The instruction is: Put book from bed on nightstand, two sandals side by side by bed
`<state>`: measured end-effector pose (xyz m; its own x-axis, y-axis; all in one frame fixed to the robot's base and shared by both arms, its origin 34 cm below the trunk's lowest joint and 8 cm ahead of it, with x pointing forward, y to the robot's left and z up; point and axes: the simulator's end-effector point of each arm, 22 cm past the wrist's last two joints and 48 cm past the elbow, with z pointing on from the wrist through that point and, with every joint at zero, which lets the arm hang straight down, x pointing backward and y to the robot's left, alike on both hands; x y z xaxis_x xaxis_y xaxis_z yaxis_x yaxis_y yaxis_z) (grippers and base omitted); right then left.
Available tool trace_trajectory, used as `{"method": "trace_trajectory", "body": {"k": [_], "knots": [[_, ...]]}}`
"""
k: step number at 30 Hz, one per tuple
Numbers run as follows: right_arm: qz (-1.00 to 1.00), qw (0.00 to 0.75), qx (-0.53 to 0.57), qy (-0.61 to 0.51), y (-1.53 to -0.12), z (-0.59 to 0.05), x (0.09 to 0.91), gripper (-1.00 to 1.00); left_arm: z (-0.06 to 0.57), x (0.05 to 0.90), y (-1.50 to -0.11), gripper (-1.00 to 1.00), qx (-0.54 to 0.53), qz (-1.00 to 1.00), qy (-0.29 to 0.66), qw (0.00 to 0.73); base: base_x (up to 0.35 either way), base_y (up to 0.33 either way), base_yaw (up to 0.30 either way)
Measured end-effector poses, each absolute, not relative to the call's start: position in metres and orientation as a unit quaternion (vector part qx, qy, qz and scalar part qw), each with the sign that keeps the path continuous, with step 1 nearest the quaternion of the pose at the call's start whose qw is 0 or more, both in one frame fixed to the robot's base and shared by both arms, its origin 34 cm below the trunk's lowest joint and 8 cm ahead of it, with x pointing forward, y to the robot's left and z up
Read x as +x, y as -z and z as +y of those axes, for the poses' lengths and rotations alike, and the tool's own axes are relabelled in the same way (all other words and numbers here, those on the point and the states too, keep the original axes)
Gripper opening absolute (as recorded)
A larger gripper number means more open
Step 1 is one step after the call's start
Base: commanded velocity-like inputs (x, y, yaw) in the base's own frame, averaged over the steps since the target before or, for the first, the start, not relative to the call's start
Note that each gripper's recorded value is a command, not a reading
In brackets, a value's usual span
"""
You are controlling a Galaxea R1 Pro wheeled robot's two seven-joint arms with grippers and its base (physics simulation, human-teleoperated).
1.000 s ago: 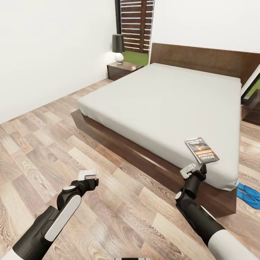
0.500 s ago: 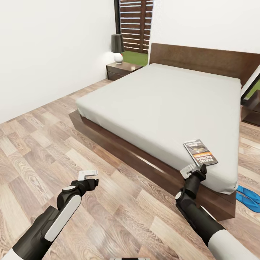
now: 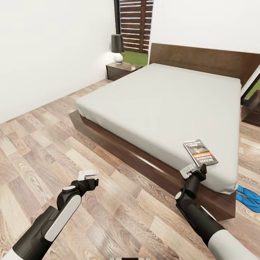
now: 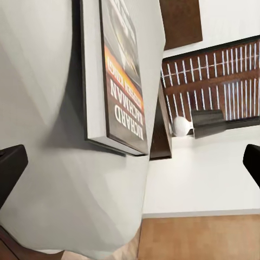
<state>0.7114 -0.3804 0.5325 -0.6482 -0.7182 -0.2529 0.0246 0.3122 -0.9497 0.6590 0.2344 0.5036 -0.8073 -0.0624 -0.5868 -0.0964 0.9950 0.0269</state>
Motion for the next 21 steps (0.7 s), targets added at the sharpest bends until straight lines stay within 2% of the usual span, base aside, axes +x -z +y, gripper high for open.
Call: {"method": "trace_trajectory", "body": {"k": [21], "knots": [[0.733,0.346,-0.237,0.536,-0.5323,-0.3804,0.7113,1.00,0.2342,0.6589,-0.5035,1.00,-0.042,0.950,-0.028,0.307,0.000,0.000,0.000]]}}
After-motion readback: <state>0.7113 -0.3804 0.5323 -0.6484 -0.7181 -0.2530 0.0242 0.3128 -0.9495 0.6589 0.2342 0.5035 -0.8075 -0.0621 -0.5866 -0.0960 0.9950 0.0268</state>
